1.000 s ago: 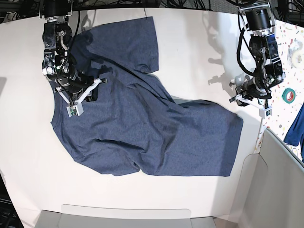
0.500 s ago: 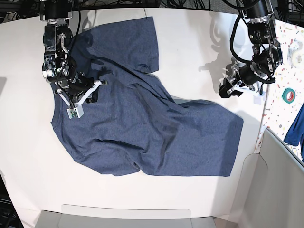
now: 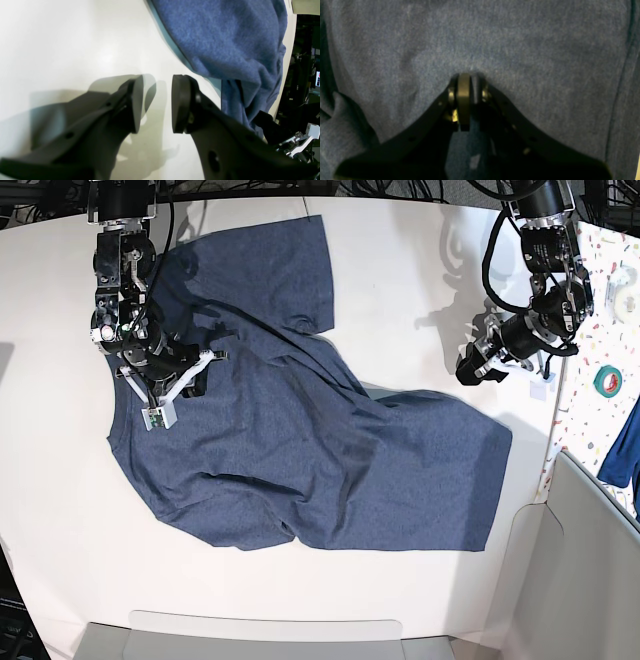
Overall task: Layout the t-shirt on the table in an organized manner, then fold the t-shirt properly
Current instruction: 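Move the left gripper to the shirt's side edge and grasp it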
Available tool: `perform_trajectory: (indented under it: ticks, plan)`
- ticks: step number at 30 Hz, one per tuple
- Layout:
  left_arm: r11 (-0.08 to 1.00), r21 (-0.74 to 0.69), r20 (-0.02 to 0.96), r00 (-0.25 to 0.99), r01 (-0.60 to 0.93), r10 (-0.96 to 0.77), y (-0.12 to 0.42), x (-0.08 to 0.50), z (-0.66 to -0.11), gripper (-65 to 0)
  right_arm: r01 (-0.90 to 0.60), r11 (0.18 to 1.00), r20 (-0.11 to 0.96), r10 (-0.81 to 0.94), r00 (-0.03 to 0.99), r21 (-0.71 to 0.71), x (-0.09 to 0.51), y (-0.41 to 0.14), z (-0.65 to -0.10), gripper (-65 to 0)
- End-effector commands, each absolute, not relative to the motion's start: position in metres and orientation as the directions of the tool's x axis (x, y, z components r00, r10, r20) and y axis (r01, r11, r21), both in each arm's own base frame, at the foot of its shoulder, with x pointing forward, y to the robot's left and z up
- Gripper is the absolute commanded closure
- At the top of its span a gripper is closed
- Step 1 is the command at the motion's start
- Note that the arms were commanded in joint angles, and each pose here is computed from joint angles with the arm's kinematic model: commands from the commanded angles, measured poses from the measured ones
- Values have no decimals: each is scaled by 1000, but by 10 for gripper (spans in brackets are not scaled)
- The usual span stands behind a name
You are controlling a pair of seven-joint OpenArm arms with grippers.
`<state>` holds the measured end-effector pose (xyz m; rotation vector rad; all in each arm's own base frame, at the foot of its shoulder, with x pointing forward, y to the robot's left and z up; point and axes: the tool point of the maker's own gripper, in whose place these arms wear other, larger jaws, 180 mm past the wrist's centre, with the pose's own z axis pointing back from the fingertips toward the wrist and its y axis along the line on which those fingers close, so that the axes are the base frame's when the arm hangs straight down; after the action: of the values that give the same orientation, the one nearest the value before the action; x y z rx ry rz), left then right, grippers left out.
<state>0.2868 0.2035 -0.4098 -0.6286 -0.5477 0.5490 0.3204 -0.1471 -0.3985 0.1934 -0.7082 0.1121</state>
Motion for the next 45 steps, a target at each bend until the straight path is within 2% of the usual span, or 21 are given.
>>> perform_trajectory:
  ticks: [1, 11, 25, 34, 37, 42, 45]
  plan:
    - [693, -647, 287, 740, -319, 608, 205, 282, -413, -187, -158, 980, 594, 59, 802, 117, 308, -153, -411, -58]
    - [677, -680, 320, 717, -282, 620, 200, 311, -395, -190, -162, 980, 591, 63, 805, 116, 306, -152, -413, -58]
    - [596, -744, 315, 628, -303, 712, 218, 353, -376, -260, -165, 980, 585, 69, 808, 112, 305, -153, -413, -58]
    - [478, -784, 151, 626, -395, 765, 198, 365, -410, -256, -165, 980, 585, 69, 808, 112, 305, -153, -413, -58]
    - [463, -796, 137, 630, -389, 764, 188, 368, -410, -204, -165, 980, 585, 68, 808, 114, 305, -152, -413, -58]
    - [491, -814, 210, 630, -310, 747, 186, 387, -381, 0, -165, 980, 585, 70, 808, 111, 305, -154, -413, -58]
    - [512, -824, 264, 637, -241, 724, 182, 397, -354, -3, -165, 980, 585, 71, 808, 109, 305, -154, -413, -58]
